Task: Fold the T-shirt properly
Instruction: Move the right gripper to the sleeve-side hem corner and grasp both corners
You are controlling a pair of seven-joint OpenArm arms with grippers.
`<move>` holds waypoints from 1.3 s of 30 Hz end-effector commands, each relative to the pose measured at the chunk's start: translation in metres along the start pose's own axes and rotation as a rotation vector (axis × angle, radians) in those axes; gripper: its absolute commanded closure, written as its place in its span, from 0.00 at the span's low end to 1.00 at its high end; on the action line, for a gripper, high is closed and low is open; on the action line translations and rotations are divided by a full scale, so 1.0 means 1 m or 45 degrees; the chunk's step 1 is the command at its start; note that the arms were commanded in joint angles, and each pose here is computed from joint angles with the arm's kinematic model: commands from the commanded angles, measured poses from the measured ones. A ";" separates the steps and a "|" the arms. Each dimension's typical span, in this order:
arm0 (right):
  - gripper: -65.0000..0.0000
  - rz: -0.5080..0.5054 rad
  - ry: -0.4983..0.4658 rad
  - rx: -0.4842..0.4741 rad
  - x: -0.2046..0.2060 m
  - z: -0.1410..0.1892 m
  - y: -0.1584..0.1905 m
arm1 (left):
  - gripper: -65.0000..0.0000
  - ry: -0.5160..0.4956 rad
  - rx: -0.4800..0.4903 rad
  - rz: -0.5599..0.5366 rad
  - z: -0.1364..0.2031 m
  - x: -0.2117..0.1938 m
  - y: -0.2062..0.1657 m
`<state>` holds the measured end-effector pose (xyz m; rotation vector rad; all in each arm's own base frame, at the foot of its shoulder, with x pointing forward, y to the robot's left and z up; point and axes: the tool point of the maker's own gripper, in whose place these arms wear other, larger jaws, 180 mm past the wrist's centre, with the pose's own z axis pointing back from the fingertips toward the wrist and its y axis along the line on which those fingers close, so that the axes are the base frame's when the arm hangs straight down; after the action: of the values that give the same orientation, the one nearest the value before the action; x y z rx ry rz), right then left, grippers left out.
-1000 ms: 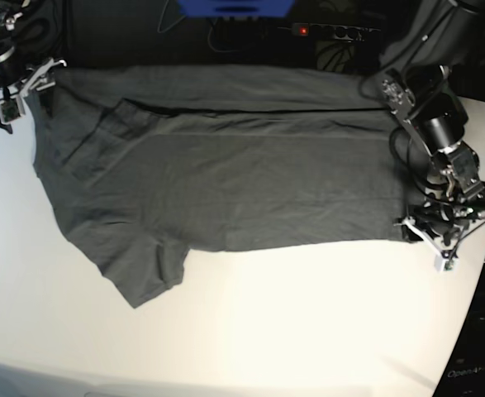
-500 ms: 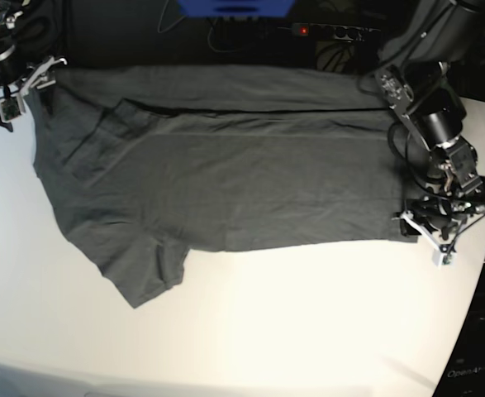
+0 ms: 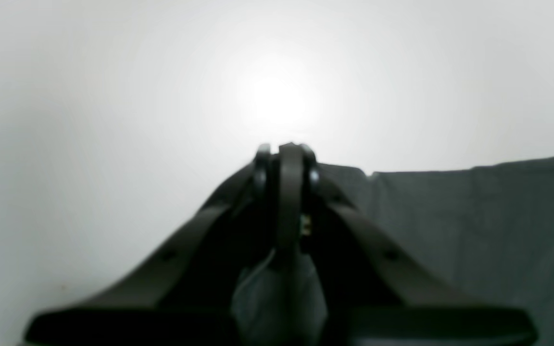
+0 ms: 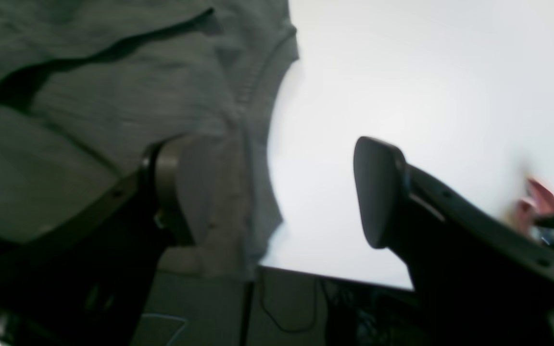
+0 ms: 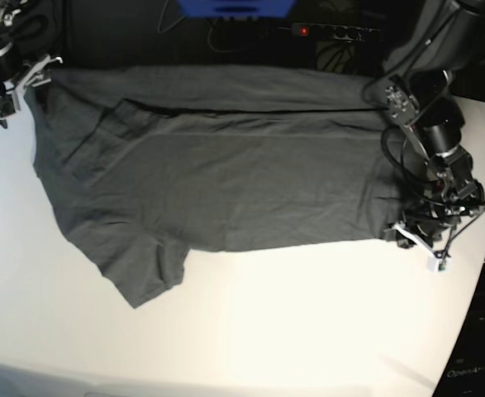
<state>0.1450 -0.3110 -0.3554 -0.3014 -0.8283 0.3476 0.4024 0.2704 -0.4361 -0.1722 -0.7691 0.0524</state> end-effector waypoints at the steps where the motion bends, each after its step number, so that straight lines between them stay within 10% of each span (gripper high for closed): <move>1: 0.32 0.011 -0.040 -0.024 0.008 0.003 -0.007 | 0.97 0.075 0.012 -0.032 0.001 -0.006 0.002; 19: 0.32 -0.007 -0.230 -0.292 0.097 -0.035 -0.078 | 0.97 0.087 0.061 0.010 0.010 -0.018 0.022; 26: 0.32 0.043 0.045 -0.372 0.137 -0.097 -0.103 | 0.97 0.103 0.057 0.010 0.009 -0.026 0.020; 39: 0.32 0.015 0.366 -0.076 0.145 -0.203 -0.069 | 0.97 0.122 0.059 0.014 0.010 -0.034 0.021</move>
<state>0.3871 -0.3290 -0.3871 -0.3643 -0.4923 0.2980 0.3879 0.2820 -0.4416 -0.1806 -0.7817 0.1015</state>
